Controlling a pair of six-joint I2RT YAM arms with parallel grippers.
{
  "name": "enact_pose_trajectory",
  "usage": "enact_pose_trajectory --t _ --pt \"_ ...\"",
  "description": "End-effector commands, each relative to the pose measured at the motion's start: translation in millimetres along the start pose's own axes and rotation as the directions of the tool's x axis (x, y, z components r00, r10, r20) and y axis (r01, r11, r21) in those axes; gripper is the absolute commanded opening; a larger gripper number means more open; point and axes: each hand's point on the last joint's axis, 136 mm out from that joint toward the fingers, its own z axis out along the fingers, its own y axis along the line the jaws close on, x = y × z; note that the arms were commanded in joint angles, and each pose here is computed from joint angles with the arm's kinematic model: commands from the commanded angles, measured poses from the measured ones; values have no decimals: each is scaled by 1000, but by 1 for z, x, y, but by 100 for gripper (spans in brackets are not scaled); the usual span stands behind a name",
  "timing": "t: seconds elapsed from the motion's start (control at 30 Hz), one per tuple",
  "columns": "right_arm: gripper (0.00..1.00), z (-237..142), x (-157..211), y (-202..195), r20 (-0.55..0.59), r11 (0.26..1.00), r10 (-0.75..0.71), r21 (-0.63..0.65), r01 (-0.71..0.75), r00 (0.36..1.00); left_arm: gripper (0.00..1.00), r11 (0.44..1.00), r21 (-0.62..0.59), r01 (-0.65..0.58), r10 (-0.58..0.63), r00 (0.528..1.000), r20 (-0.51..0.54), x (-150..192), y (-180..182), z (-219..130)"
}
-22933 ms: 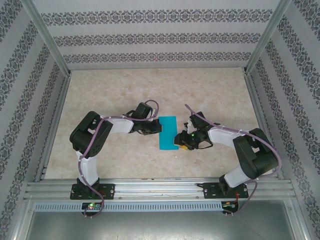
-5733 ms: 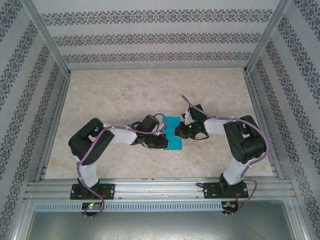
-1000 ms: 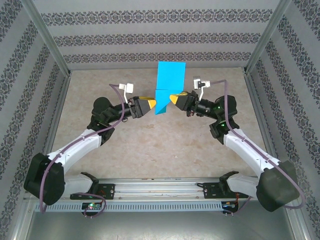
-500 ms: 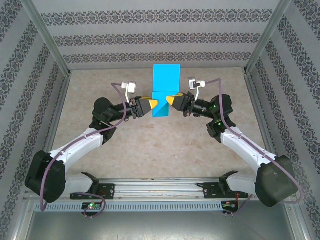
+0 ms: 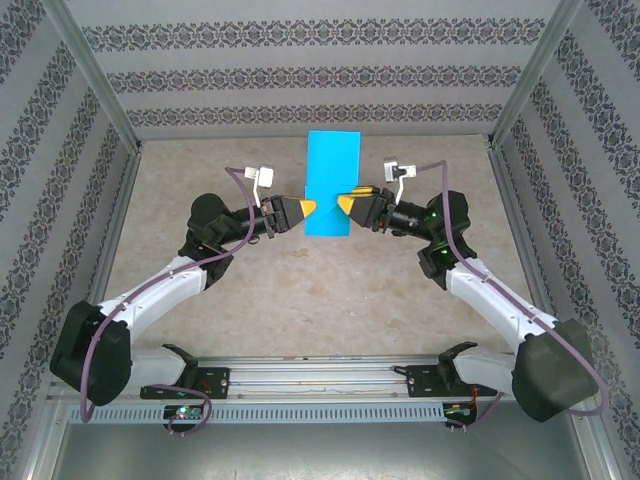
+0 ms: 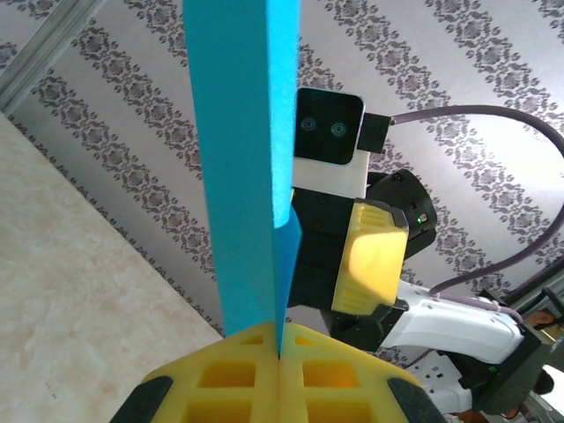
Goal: Fold a paper plane with a square sheet of paper (fold left side to right side)
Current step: Turn over the paper at the center of the table.
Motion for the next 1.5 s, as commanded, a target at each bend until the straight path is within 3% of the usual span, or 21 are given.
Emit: enact_pose_trajectory --t 0.0,0.17,0.27,0.37,0.5,0.67,0.83,0.93,1.13,1.37,1.47 --pt "48 -19 1 -19 27 994 -15 112 12 1000 0 996 -60 -68 66 997 -28 0 -5 -3" --pt "68 -52 17 -64 16 921 -8 388 1 1000 0 949 -289 -125 80 984 -161 21 25 -18" --pt "77 -78 30 -92 -24 809 -3 588 17 1000 0 873 -441 -207 92 959 -270 36 43 -33" --pt "84 -109 40 -118 -46 657 16 754 24 999 0 763 -573 -299 75 922 -381 49 57 -52" --pt "92 -140 52 -141 -56 498 52 867 23 997 0 559 -683 -471 50 841 -539 65 70 -75" --pt "98 -165 64 -160 -41 364 106 931 -1 993 0 305 -726 -616 -28 756 -654 79 80 -97" --pt "98 -183 72 -171 -11 276 140 961 -28 990 0 24 -708 -705 -127 701 -702 87 87 -118" --pt "98 -187 73 -173 3 261 144 964 -41 990 0 -89 -693 -716 -167 696 -698 93 91 -121" --pt "98 -192 74 -174 12 258 149 965 -50 989 0 -171 -712 -681 -224 731 -645 125 110 -108" --pt "98 -194 76 -173 22 267 150 962 -62 988 0 -167 -758 -631 -257 770 -584 161 137 -85" --pt "98 -195 77 -173 28 273 151 959 -69 988 0 -192 -761 -619 -269 779 -566 168 144 -86"
